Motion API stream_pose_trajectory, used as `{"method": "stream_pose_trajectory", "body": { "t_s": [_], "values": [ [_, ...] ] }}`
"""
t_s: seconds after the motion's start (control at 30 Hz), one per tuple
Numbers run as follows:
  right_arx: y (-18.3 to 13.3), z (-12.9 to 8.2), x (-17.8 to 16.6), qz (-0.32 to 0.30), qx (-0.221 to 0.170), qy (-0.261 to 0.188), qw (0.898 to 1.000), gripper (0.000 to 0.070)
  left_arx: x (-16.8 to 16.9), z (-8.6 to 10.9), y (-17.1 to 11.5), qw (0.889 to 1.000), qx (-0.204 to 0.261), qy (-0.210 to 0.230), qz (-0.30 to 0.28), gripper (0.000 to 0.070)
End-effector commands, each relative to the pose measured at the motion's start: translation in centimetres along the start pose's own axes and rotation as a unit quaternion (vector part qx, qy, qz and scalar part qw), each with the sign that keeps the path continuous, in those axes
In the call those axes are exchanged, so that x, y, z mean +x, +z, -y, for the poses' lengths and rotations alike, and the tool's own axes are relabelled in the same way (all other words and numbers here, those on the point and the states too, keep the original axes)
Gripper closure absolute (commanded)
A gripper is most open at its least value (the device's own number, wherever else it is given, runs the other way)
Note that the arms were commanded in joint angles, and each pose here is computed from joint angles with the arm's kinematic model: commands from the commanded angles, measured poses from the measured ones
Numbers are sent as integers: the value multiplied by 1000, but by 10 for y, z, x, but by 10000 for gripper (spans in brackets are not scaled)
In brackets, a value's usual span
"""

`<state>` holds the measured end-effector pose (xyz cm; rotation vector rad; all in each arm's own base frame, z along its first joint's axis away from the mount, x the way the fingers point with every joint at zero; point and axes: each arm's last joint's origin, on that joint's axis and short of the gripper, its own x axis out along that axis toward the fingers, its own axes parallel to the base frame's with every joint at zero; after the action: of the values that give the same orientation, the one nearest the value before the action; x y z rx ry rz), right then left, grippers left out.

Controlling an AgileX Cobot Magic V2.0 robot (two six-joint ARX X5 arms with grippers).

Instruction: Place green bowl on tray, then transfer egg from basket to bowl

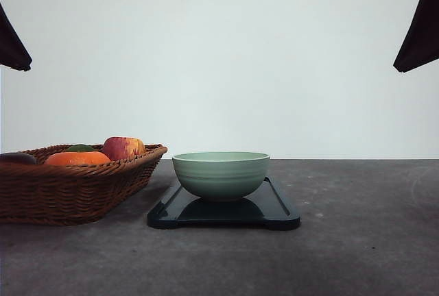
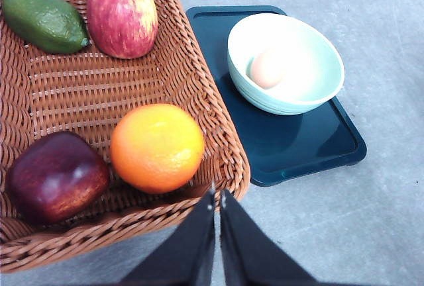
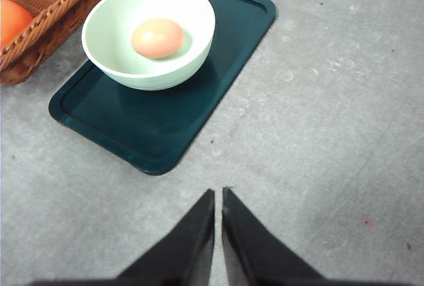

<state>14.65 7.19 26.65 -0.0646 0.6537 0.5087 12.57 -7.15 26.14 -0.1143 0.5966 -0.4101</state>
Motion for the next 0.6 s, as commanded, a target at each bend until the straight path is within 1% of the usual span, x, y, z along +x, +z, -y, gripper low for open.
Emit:
{"method": "stream_pose_trajectory", "body": {
  "t_s": [0.0, 0.13, 0.2, 0.23, 0.37, 0.43, 0.57],
  "values": [
    [2, -1, 0, 7, 1, 2, 1000, 689, 0, 1, 2, 1000, 1, -4, 4, 700],
    [2, -1, 0, 7, 1, 2, 1000, 689, -3, 1, 2, 1000, 1, -5, 11, 700],
    [2, -1, 0, 7, 1, 2, 1000, 689, -6, -2, 2, 999, 41, 4, 19, 700],
    [2, -1, 0, 7, 1, 2, 1000, 689, -7, -5, 2, 998, 51, 11, 25, 700],
    [2, -1, 0, 7, 1, 2, 1000, 689, -12, -22, -9, 995, 37, 50, 74, 700],
    [2, -1, 0, 7, 1, 2, 1000, 689, -14, -32, -21, 991, 29, 76, 102, 700],
    [2, -1, 0, 7, 1, 2, 1000, 689, -15, -50, -53, 981, 30, 127, 144, 700]
  ]
}}
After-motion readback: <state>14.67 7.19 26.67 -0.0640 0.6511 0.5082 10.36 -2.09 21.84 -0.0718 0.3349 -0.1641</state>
